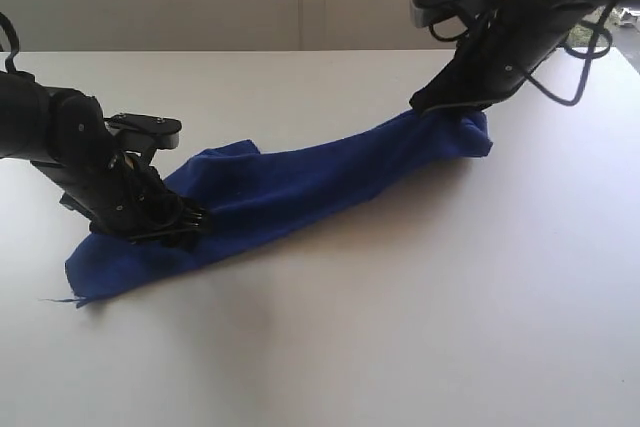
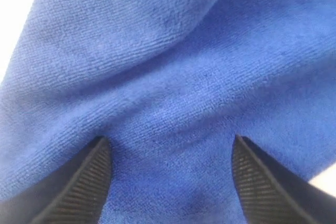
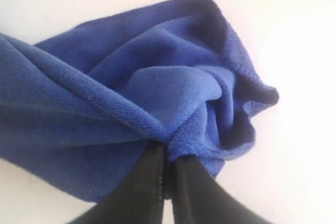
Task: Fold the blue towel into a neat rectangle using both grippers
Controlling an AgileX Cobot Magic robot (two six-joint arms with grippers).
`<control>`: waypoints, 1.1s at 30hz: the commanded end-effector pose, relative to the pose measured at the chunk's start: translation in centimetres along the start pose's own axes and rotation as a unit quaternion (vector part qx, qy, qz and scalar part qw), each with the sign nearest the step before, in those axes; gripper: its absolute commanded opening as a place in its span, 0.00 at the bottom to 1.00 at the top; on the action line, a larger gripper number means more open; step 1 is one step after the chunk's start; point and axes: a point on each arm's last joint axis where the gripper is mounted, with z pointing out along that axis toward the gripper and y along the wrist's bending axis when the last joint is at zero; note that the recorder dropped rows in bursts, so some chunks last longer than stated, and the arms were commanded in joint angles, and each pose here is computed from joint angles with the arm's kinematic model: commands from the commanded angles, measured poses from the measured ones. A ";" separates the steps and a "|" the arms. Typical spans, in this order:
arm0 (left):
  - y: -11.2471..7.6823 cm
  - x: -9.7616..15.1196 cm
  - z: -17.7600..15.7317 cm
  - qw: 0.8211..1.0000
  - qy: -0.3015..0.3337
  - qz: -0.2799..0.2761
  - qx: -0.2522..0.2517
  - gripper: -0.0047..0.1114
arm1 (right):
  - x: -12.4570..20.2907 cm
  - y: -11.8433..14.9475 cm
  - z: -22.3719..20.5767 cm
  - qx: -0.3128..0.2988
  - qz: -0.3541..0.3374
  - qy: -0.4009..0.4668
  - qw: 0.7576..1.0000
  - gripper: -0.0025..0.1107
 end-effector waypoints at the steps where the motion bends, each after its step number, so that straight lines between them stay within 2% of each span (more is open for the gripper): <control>1: -0.1 1.4 0.3 0.999 0.052 -0.007 0.002 0.64 | 0.3 0.2 -2.6 -0.002 0.003 0.009 1.000 0.02; 5: -0.1 1.4 -0.4 0.999 0.052 -0.006 0.003 0.64 | 1.3 0.5 -2.4 -0.021 0.005 0.065 0.998 0.02; 11: -0.2 1.8 -0.6 0.997 0.072 0.013 0.005 0.64 | 2.8 1.1 -2.2 -0.045 0.050 0.155 0.986 0.02; 18: -0.2 1.9 -0.7 0.997 0.077 0.013 0.005 0.64 | 4.2 1.5 1.5 -0.065 0.098 0.218 0.969 0.03; 21: -0.2 2.0 -0.7 0.997 0.080 0.018 0.006 0.64 | 5.3 1.7 3.1 -0.062 0.116 0.248 0.960 0.12; 27: -0.2 2.0 -0.7 0.996 0.083 0.025 0.006 0.64 | 6.6 0.7 3.8 0.006 0.123 0.262 0.957 0.41; 29: -0.2 2.0 -0.7 0.996 0.083 0.025 0.006 0.64 | 6.8 0.4 3.8 0.028 0.121 0.266 0.956 0.42; 33: -0.2 2.0 -0.7 0.996 0.083 0.027 0.007 0.64 | 6.7 0.1 3.6 0.036 0.118 0.259 0.958 0.42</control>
